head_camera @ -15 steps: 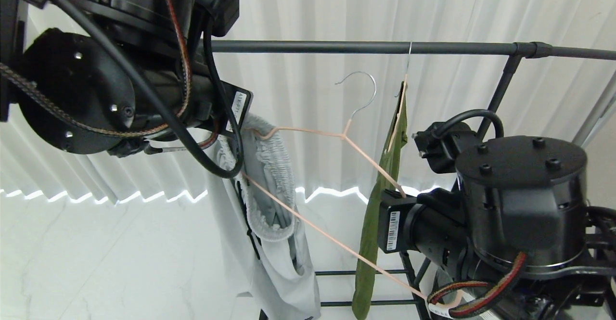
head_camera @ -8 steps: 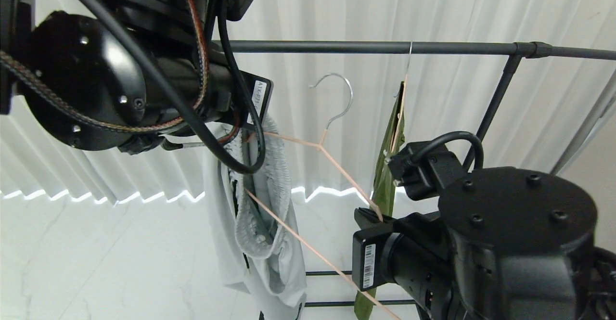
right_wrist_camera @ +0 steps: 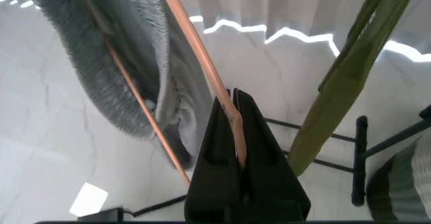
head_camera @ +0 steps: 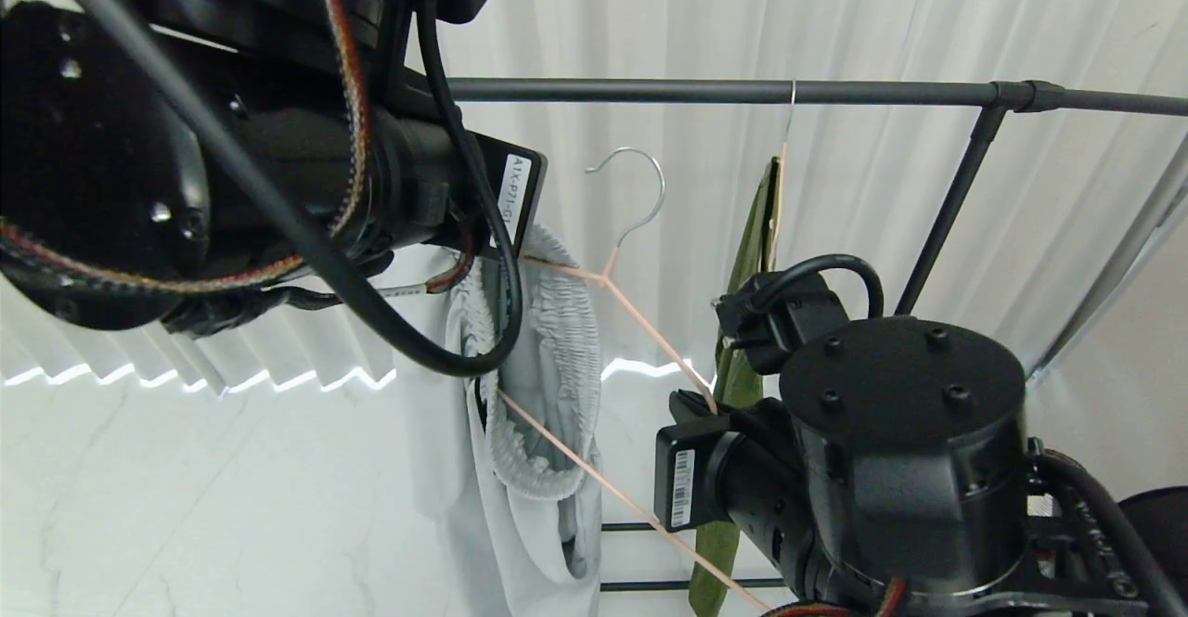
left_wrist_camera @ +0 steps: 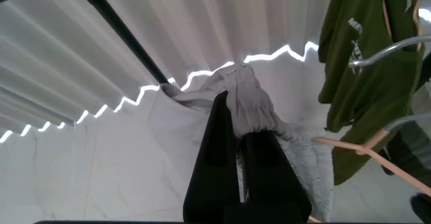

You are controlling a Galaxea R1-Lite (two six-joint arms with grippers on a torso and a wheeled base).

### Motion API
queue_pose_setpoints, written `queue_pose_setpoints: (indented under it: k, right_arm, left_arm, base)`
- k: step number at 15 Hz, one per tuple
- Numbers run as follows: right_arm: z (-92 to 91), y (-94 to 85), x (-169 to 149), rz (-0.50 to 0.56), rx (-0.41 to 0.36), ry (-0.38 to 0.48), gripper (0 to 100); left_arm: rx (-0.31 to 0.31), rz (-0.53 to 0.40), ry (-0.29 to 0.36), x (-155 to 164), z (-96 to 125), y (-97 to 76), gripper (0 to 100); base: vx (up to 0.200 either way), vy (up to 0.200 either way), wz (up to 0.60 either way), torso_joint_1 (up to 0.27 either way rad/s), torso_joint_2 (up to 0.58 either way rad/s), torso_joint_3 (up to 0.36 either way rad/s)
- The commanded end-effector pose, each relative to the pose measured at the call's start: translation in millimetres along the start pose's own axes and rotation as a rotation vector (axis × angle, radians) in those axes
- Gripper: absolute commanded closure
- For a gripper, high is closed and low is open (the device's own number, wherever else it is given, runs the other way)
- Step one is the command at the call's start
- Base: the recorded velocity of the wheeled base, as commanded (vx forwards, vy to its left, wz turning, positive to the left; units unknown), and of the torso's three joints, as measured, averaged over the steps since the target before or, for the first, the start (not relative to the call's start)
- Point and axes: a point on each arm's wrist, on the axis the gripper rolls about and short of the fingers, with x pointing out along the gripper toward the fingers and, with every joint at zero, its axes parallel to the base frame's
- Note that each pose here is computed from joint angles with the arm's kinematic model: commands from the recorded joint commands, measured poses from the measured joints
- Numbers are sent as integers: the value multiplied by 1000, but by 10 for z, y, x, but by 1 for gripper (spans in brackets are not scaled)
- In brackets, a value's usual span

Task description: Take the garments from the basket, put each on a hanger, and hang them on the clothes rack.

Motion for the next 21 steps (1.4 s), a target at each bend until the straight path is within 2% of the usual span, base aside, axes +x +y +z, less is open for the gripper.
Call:
queue_pose_setpoints:
  k: [1, 3, 5, 9, 11, 15, 18, 21]
  right_arm:
    - [23, 46, 55, 1, 7, -9, 100]
    - [65, 98, 49, 16, 1, -20, 100]
    - [28, 151, 76, 34, -28, -25, 100]
    - [7, 157, 133, 28, -44, -43, 100]
    - [119, 28, 100, 0, -31, -67, 100]
    - [411, -353, -14, -65, -86, -136, 100]
    - [542, -373, -28, -27, -77, -213, 100]
    - [570, -351, -17, 13, -99, -233, 100]
  left_arm:
    - [2, -16, -8, -58, -5, -13, 100]
    - [5, -22, -8, -64, -6, -30, 100]
    - [4, -47, -21, -118, 9, -76, 100]
    - [-8, -56, -20, -130, -1, -98, 100]
    - [-12, -53, -23, -139, 9, -83, 100]
    - [-35, -63, -46, -209, 40, -23, 100]
    - [-55, -125, -90, -305, 84, -101, 100]
    - [-65, -154, -114, -312, 80, -199, 100]
  base:
    - [0, 0, 0, 0, 0, 0]
    - [0, 0, 0, 0, 0, 0]
    - [0, 0, 0, 0, 0, 0]
    - [0, 0, 0, 0, 0, 0]
    - [0, 0, 0, 0, 0, 0]
    - [0, 0, 0, 0, 0, 0]
    - [0, 0, 0, 0, 0, 0]
    - [0, 0, 0, 0, 0, 0]
